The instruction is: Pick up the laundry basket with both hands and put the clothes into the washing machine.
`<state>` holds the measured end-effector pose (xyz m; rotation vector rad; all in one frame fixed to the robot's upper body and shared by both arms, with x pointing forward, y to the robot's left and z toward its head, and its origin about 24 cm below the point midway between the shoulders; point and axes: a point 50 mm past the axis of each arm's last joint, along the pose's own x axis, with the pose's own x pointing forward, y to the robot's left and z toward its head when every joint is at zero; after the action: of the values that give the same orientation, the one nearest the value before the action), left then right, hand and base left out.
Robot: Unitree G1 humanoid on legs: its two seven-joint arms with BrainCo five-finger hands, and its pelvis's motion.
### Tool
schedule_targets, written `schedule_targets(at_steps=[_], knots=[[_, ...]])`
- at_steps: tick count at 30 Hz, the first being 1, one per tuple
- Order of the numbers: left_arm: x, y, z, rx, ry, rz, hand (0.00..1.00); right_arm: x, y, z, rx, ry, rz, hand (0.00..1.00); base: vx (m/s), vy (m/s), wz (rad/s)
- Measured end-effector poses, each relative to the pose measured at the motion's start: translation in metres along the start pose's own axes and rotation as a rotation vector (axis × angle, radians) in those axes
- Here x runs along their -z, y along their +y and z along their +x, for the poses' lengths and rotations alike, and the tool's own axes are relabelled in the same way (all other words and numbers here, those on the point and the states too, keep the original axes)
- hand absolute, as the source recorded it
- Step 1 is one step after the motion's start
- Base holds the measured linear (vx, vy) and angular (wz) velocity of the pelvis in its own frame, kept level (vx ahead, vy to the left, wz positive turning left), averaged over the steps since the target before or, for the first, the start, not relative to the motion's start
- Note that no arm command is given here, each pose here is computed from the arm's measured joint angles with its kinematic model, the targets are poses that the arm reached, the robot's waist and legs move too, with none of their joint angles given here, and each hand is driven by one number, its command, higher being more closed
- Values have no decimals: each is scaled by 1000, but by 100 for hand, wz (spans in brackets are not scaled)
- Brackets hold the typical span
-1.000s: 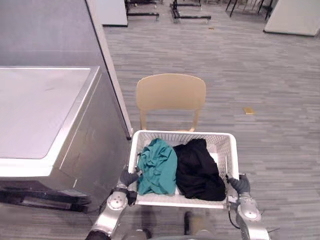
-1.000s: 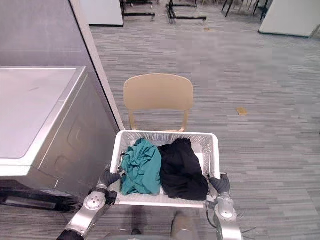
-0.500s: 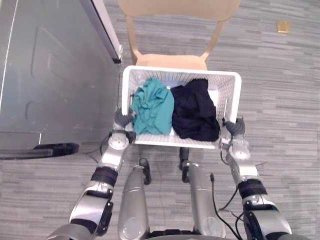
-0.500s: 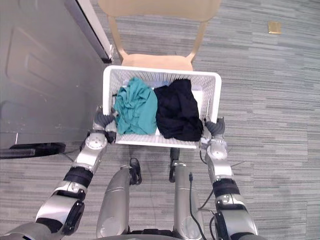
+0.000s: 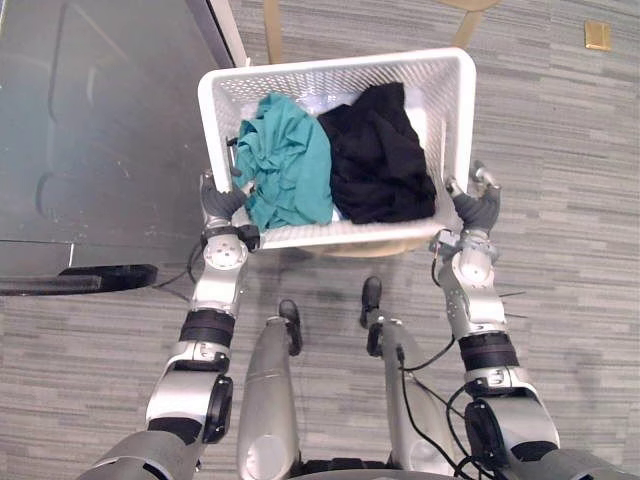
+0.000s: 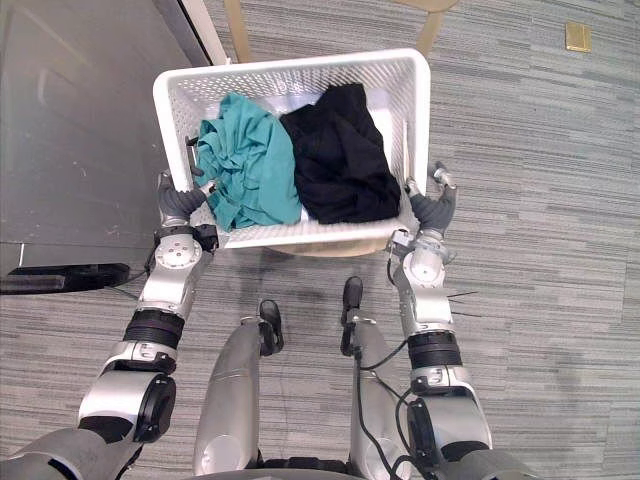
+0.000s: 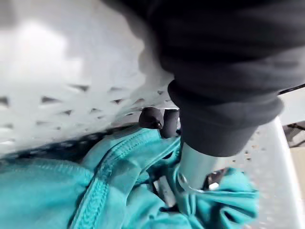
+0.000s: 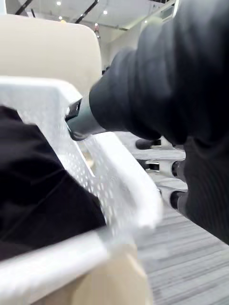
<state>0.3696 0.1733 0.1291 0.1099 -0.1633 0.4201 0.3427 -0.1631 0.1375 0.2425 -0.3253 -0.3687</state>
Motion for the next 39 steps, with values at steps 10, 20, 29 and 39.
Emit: schedule_targets(at_steps=[10,20,29,39], knots=[[13,4,-10,-18,40,-27,0,15,-20,-28,29,39,21,0,2,-11,2],[21,30,-12,-37,22,14,0,13,-45,-39,63,12,-5,0,-8,-20,-1],[41,37,-30,34,23,89,0,25,-67,-60,31,56,-103,0,58,-19,0],[135,59,-125,147,359,103,0,105,-125,-144,-9,510,-311,0,108,-45,16]])
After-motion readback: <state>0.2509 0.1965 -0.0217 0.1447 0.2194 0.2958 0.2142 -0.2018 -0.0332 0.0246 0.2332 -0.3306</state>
